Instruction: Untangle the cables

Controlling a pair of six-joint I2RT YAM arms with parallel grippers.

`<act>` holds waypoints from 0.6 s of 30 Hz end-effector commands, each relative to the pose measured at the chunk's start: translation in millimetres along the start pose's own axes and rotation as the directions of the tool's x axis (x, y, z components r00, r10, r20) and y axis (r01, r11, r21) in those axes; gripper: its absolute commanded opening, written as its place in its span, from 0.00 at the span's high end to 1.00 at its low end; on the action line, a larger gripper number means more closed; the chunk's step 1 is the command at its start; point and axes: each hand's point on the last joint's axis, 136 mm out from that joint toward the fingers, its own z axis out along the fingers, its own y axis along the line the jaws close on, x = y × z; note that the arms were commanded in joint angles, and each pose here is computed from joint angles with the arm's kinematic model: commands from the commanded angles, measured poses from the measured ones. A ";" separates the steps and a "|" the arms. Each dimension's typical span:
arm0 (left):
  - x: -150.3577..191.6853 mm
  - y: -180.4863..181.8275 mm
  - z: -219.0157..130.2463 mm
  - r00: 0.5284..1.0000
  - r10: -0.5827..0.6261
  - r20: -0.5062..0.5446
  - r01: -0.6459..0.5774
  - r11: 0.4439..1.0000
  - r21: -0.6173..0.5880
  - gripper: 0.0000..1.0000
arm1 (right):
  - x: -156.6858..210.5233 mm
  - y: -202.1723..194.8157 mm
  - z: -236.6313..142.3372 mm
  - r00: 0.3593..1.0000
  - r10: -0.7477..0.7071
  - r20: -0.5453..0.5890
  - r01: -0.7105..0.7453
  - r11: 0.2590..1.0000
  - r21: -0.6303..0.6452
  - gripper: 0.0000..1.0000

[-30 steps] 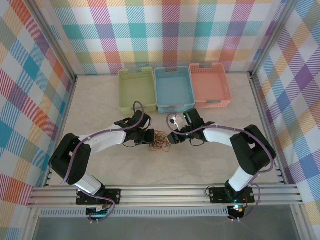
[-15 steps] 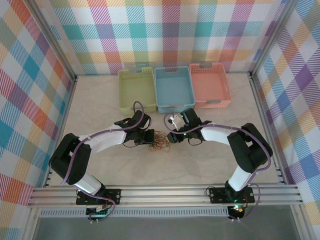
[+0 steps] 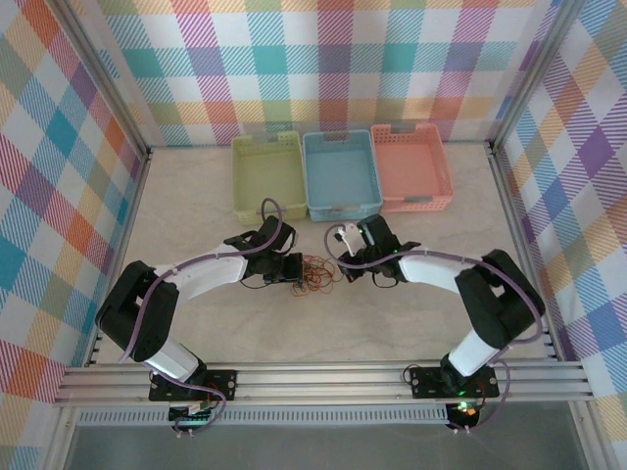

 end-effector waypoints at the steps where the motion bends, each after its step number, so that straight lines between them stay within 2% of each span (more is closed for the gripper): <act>1: -0.6 6.6 -1.9 1.000 -0.016 0.003 0.016 1.000 -0.019 1.00 | -22.5 -17.5 -20.3 0.990 -0.032 0.139 0.012 0.990 0.139 0.98; 8: -0.4 6.7 -1.8 1.000 -0.015 0.002 0.015 1.000 -0.019 1.00 | -27.1 -43.4 -43.2 0.973 -0.025 0.231 -0.047 0.952 0.301 1.00; 18: -0.4 6.3 -1.9 1.000 -0.016 0.001 0.016 1.000 -0.017 1.00 | -23.7 -68.1 -61.4 0.958 0.015 0.285 -0.138 0.899 0.417 1.00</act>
